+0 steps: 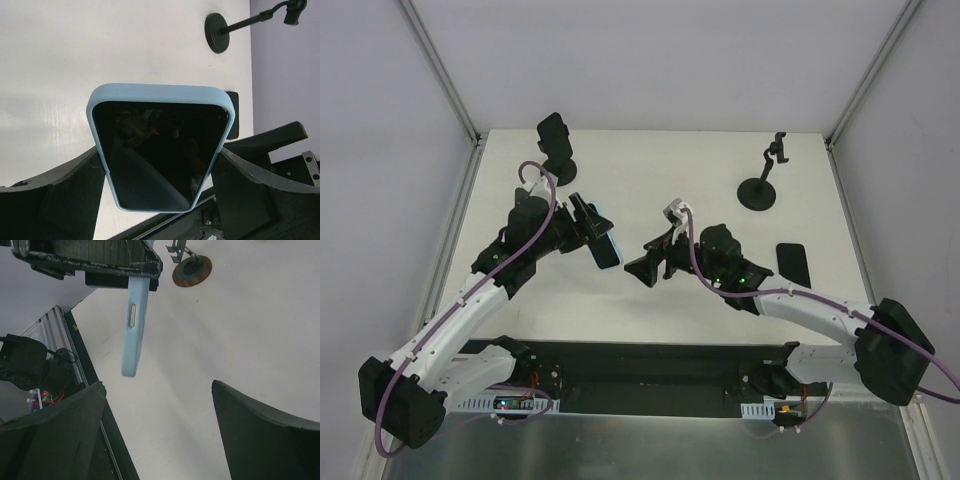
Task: Remove the phone from the phone stand
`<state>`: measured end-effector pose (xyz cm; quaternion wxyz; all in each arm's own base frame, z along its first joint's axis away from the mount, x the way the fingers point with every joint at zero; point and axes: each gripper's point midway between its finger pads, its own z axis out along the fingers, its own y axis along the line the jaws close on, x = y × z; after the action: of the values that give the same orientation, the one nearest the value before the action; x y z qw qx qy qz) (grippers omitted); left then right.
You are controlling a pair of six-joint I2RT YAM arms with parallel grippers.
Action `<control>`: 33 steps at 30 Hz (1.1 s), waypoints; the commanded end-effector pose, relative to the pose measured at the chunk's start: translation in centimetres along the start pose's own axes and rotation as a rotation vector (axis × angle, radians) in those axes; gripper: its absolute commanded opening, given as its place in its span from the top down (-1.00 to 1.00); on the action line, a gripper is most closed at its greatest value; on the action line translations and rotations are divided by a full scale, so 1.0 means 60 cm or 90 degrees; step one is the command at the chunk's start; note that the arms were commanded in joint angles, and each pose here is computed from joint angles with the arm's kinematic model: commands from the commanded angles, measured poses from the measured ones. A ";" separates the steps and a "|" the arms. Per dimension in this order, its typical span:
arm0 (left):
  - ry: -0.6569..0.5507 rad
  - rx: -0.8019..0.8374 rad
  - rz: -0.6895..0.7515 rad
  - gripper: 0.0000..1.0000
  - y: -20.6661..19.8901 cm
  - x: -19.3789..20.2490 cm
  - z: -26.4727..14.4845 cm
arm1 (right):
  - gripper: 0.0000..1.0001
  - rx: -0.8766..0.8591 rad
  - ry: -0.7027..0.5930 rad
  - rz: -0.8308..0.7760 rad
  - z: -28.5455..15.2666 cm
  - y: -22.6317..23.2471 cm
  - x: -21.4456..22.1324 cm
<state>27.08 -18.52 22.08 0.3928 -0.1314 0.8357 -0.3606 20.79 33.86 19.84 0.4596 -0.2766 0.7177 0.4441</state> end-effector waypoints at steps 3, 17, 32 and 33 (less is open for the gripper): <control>-0.020 0.039 -0.032 1.00 -0.046 -0.002 0.009 | -0.65 -0.024 -0.042 0.008 0.051 0.031 -0.059; -0.006 0.041 -0.014 0.89 -0.055 0.019 0.019 | 0.79 -0.029 -0.007 0.050 0.081 0.039 -0.037; -0.102 0.051 0.171 -0.98 -0.070 -0.043 -0.039 | 0.98 0.096 0.054 0.084 -0.009 -0.036 -0.012; -0.115 0.047 0.200 -0.98 -0.072 -0.053 -0.047 | 0.98 0.099 0.062 0.089 -0.026 -0.037 -0.010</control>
<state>26.04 -20.48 22.96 0.4270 -0.0671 0.8325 -0.3466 21.56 34.80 18.45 0.3974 -0.2367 0.7805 0.4205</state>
